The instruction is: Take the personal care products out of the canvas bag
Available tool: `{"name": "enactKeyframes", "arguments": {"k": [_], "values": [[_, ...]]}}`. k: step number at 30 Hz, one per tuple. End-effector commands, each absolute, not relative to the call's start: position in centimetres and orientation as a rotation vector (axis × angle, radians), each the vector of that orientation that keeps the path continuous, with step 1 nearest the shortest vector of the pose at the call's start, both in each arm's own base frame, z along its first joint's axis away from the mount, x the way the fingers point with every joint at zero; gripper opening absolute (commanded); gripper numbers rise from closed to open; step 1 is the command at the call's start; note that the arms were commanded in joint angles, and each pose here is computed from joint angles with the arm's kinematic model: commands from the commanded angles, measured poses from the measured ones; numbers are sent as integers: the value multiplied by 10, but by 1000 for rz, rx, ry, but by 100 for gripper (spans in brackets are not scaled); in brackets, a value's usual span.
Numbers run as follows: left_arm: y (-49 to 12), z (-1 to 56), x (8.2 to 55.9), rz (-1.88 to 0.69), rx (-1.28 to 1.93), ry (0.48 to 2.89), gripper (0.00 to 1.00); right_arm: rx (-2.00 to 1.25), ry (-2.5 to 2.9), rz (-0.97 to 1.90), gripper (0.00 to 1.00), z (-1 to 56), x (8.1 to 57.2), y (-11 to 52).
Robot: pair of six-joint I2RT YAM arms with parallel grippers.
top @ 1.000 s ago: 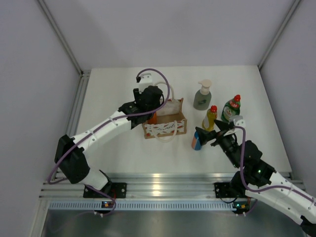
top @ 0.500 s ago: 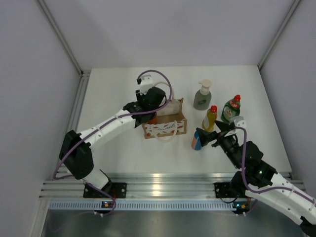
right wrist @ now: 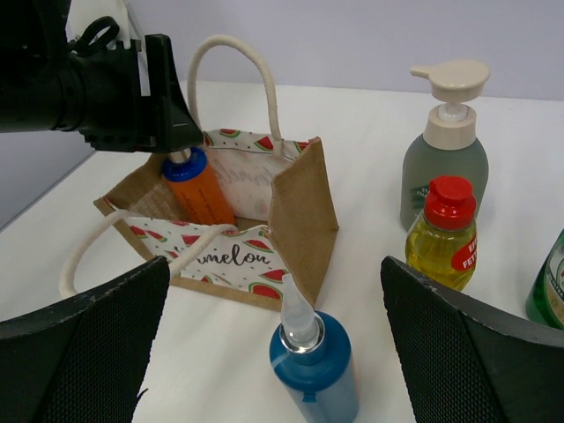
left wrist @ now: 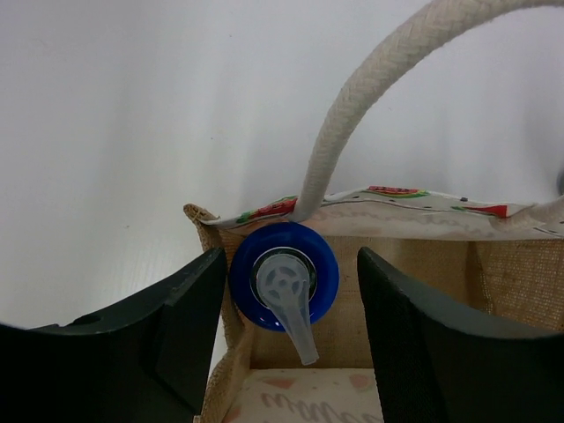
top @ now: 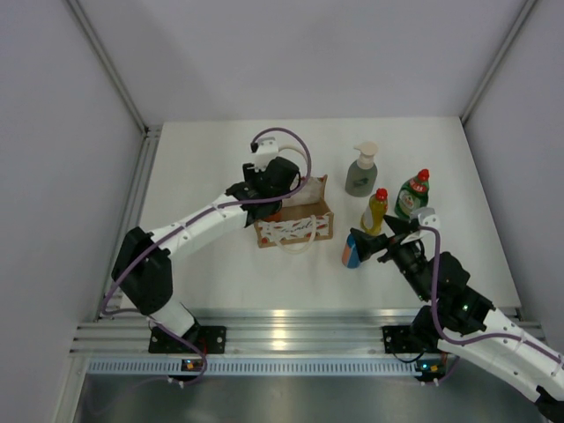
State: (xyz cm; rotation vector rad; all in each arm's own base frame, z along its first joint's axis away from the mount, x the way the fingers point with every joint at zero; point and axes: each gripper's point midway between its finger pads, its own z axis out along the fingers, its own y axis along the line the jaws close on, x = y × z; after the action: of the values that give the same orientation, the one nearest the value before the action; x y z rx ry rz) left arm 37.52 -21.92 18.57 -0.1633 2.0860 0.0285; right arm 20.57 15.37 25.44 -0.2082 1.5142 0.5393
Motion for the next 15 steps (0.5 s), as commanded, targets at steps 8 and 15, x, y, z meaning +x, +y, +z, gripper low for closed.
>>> {"name": "enactKeyframes", "arguments": {"k": [8, 15], "values": [[-230, 164, 376, 8, -108, 2132, 65, -173, 1491, 552, 100, 266, 203, 146], [-221, 163, 375, 59, -120, 2130, 66, -171, 1489, 559, 99, 266, 202, 146]]}}
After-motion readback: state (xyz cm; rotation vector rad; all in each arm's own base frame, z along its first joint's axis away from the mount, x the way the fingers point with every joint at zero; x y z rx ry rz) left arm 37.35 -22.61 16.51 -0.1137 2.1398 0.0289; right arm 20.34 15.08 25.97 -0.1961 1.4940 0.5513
